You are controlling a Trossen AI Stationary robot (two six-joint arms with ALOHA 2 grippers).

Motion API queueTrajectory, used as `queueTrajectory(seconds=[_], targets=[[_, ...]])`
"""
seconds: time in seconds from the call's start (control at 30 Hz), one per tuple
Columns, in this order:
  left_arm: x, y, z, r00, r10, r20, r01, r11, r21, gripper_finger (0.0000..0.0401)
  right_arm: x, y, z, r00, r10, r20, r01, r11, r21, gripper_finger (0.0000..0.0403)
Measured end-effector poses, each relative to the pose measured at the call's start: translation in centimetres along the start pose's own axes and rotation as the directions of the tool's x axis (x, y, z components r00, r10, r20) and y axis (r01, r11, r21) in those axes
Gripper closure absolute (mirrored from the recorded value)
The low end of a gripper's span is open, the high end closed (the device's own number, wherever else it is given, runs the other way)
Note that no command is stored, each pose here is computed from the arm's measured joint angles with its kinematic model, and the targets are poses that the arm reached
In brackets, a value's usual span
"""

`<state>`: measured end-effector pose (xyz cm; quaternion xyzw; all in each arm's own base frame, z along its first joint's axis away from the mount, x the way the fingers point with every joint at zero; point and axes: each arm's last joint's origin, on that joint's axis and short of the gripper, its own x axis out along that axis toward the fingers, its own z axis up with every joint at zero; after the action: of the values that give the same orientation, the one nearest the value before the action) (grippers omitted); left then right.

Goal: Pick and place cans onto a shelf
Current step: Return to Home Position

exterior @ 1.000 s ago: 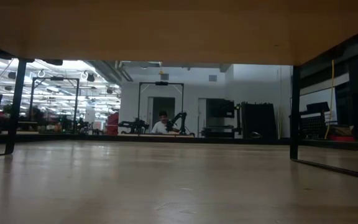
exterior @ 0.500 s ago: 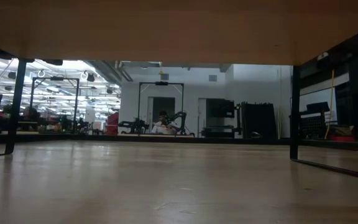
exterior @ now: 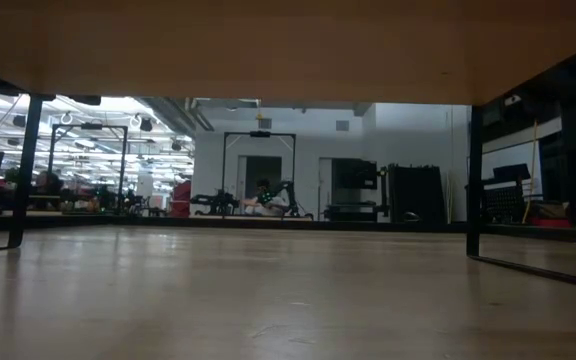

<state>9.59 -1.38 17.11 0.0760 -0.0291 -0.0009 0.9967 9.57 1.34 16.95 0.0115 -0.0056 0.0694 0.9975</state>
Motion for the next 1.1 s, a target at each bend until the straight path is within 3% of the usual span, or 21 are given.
queueTrajectory(seconds=[0.9, 1.1], targets=[[0.0, 0.01, -0.1, 1.0, 0.008, -0.011, -0.008, 1.0, 0.009, 0.0321, 0.08, 0.01, -0.15, 1.0, 0.003, 0.016, -0.003, 0.999, -0.035, 0.0357], [0.0, 0.1, -0.09, 0.999, 0.034, -0.013, -0.033, 0.997, 0.076, 0.0321, 0.08, 0.01, -0.15, 1.0, 0.003, 0.016, -0.001, 0.991, -0.133, 0.0357]])
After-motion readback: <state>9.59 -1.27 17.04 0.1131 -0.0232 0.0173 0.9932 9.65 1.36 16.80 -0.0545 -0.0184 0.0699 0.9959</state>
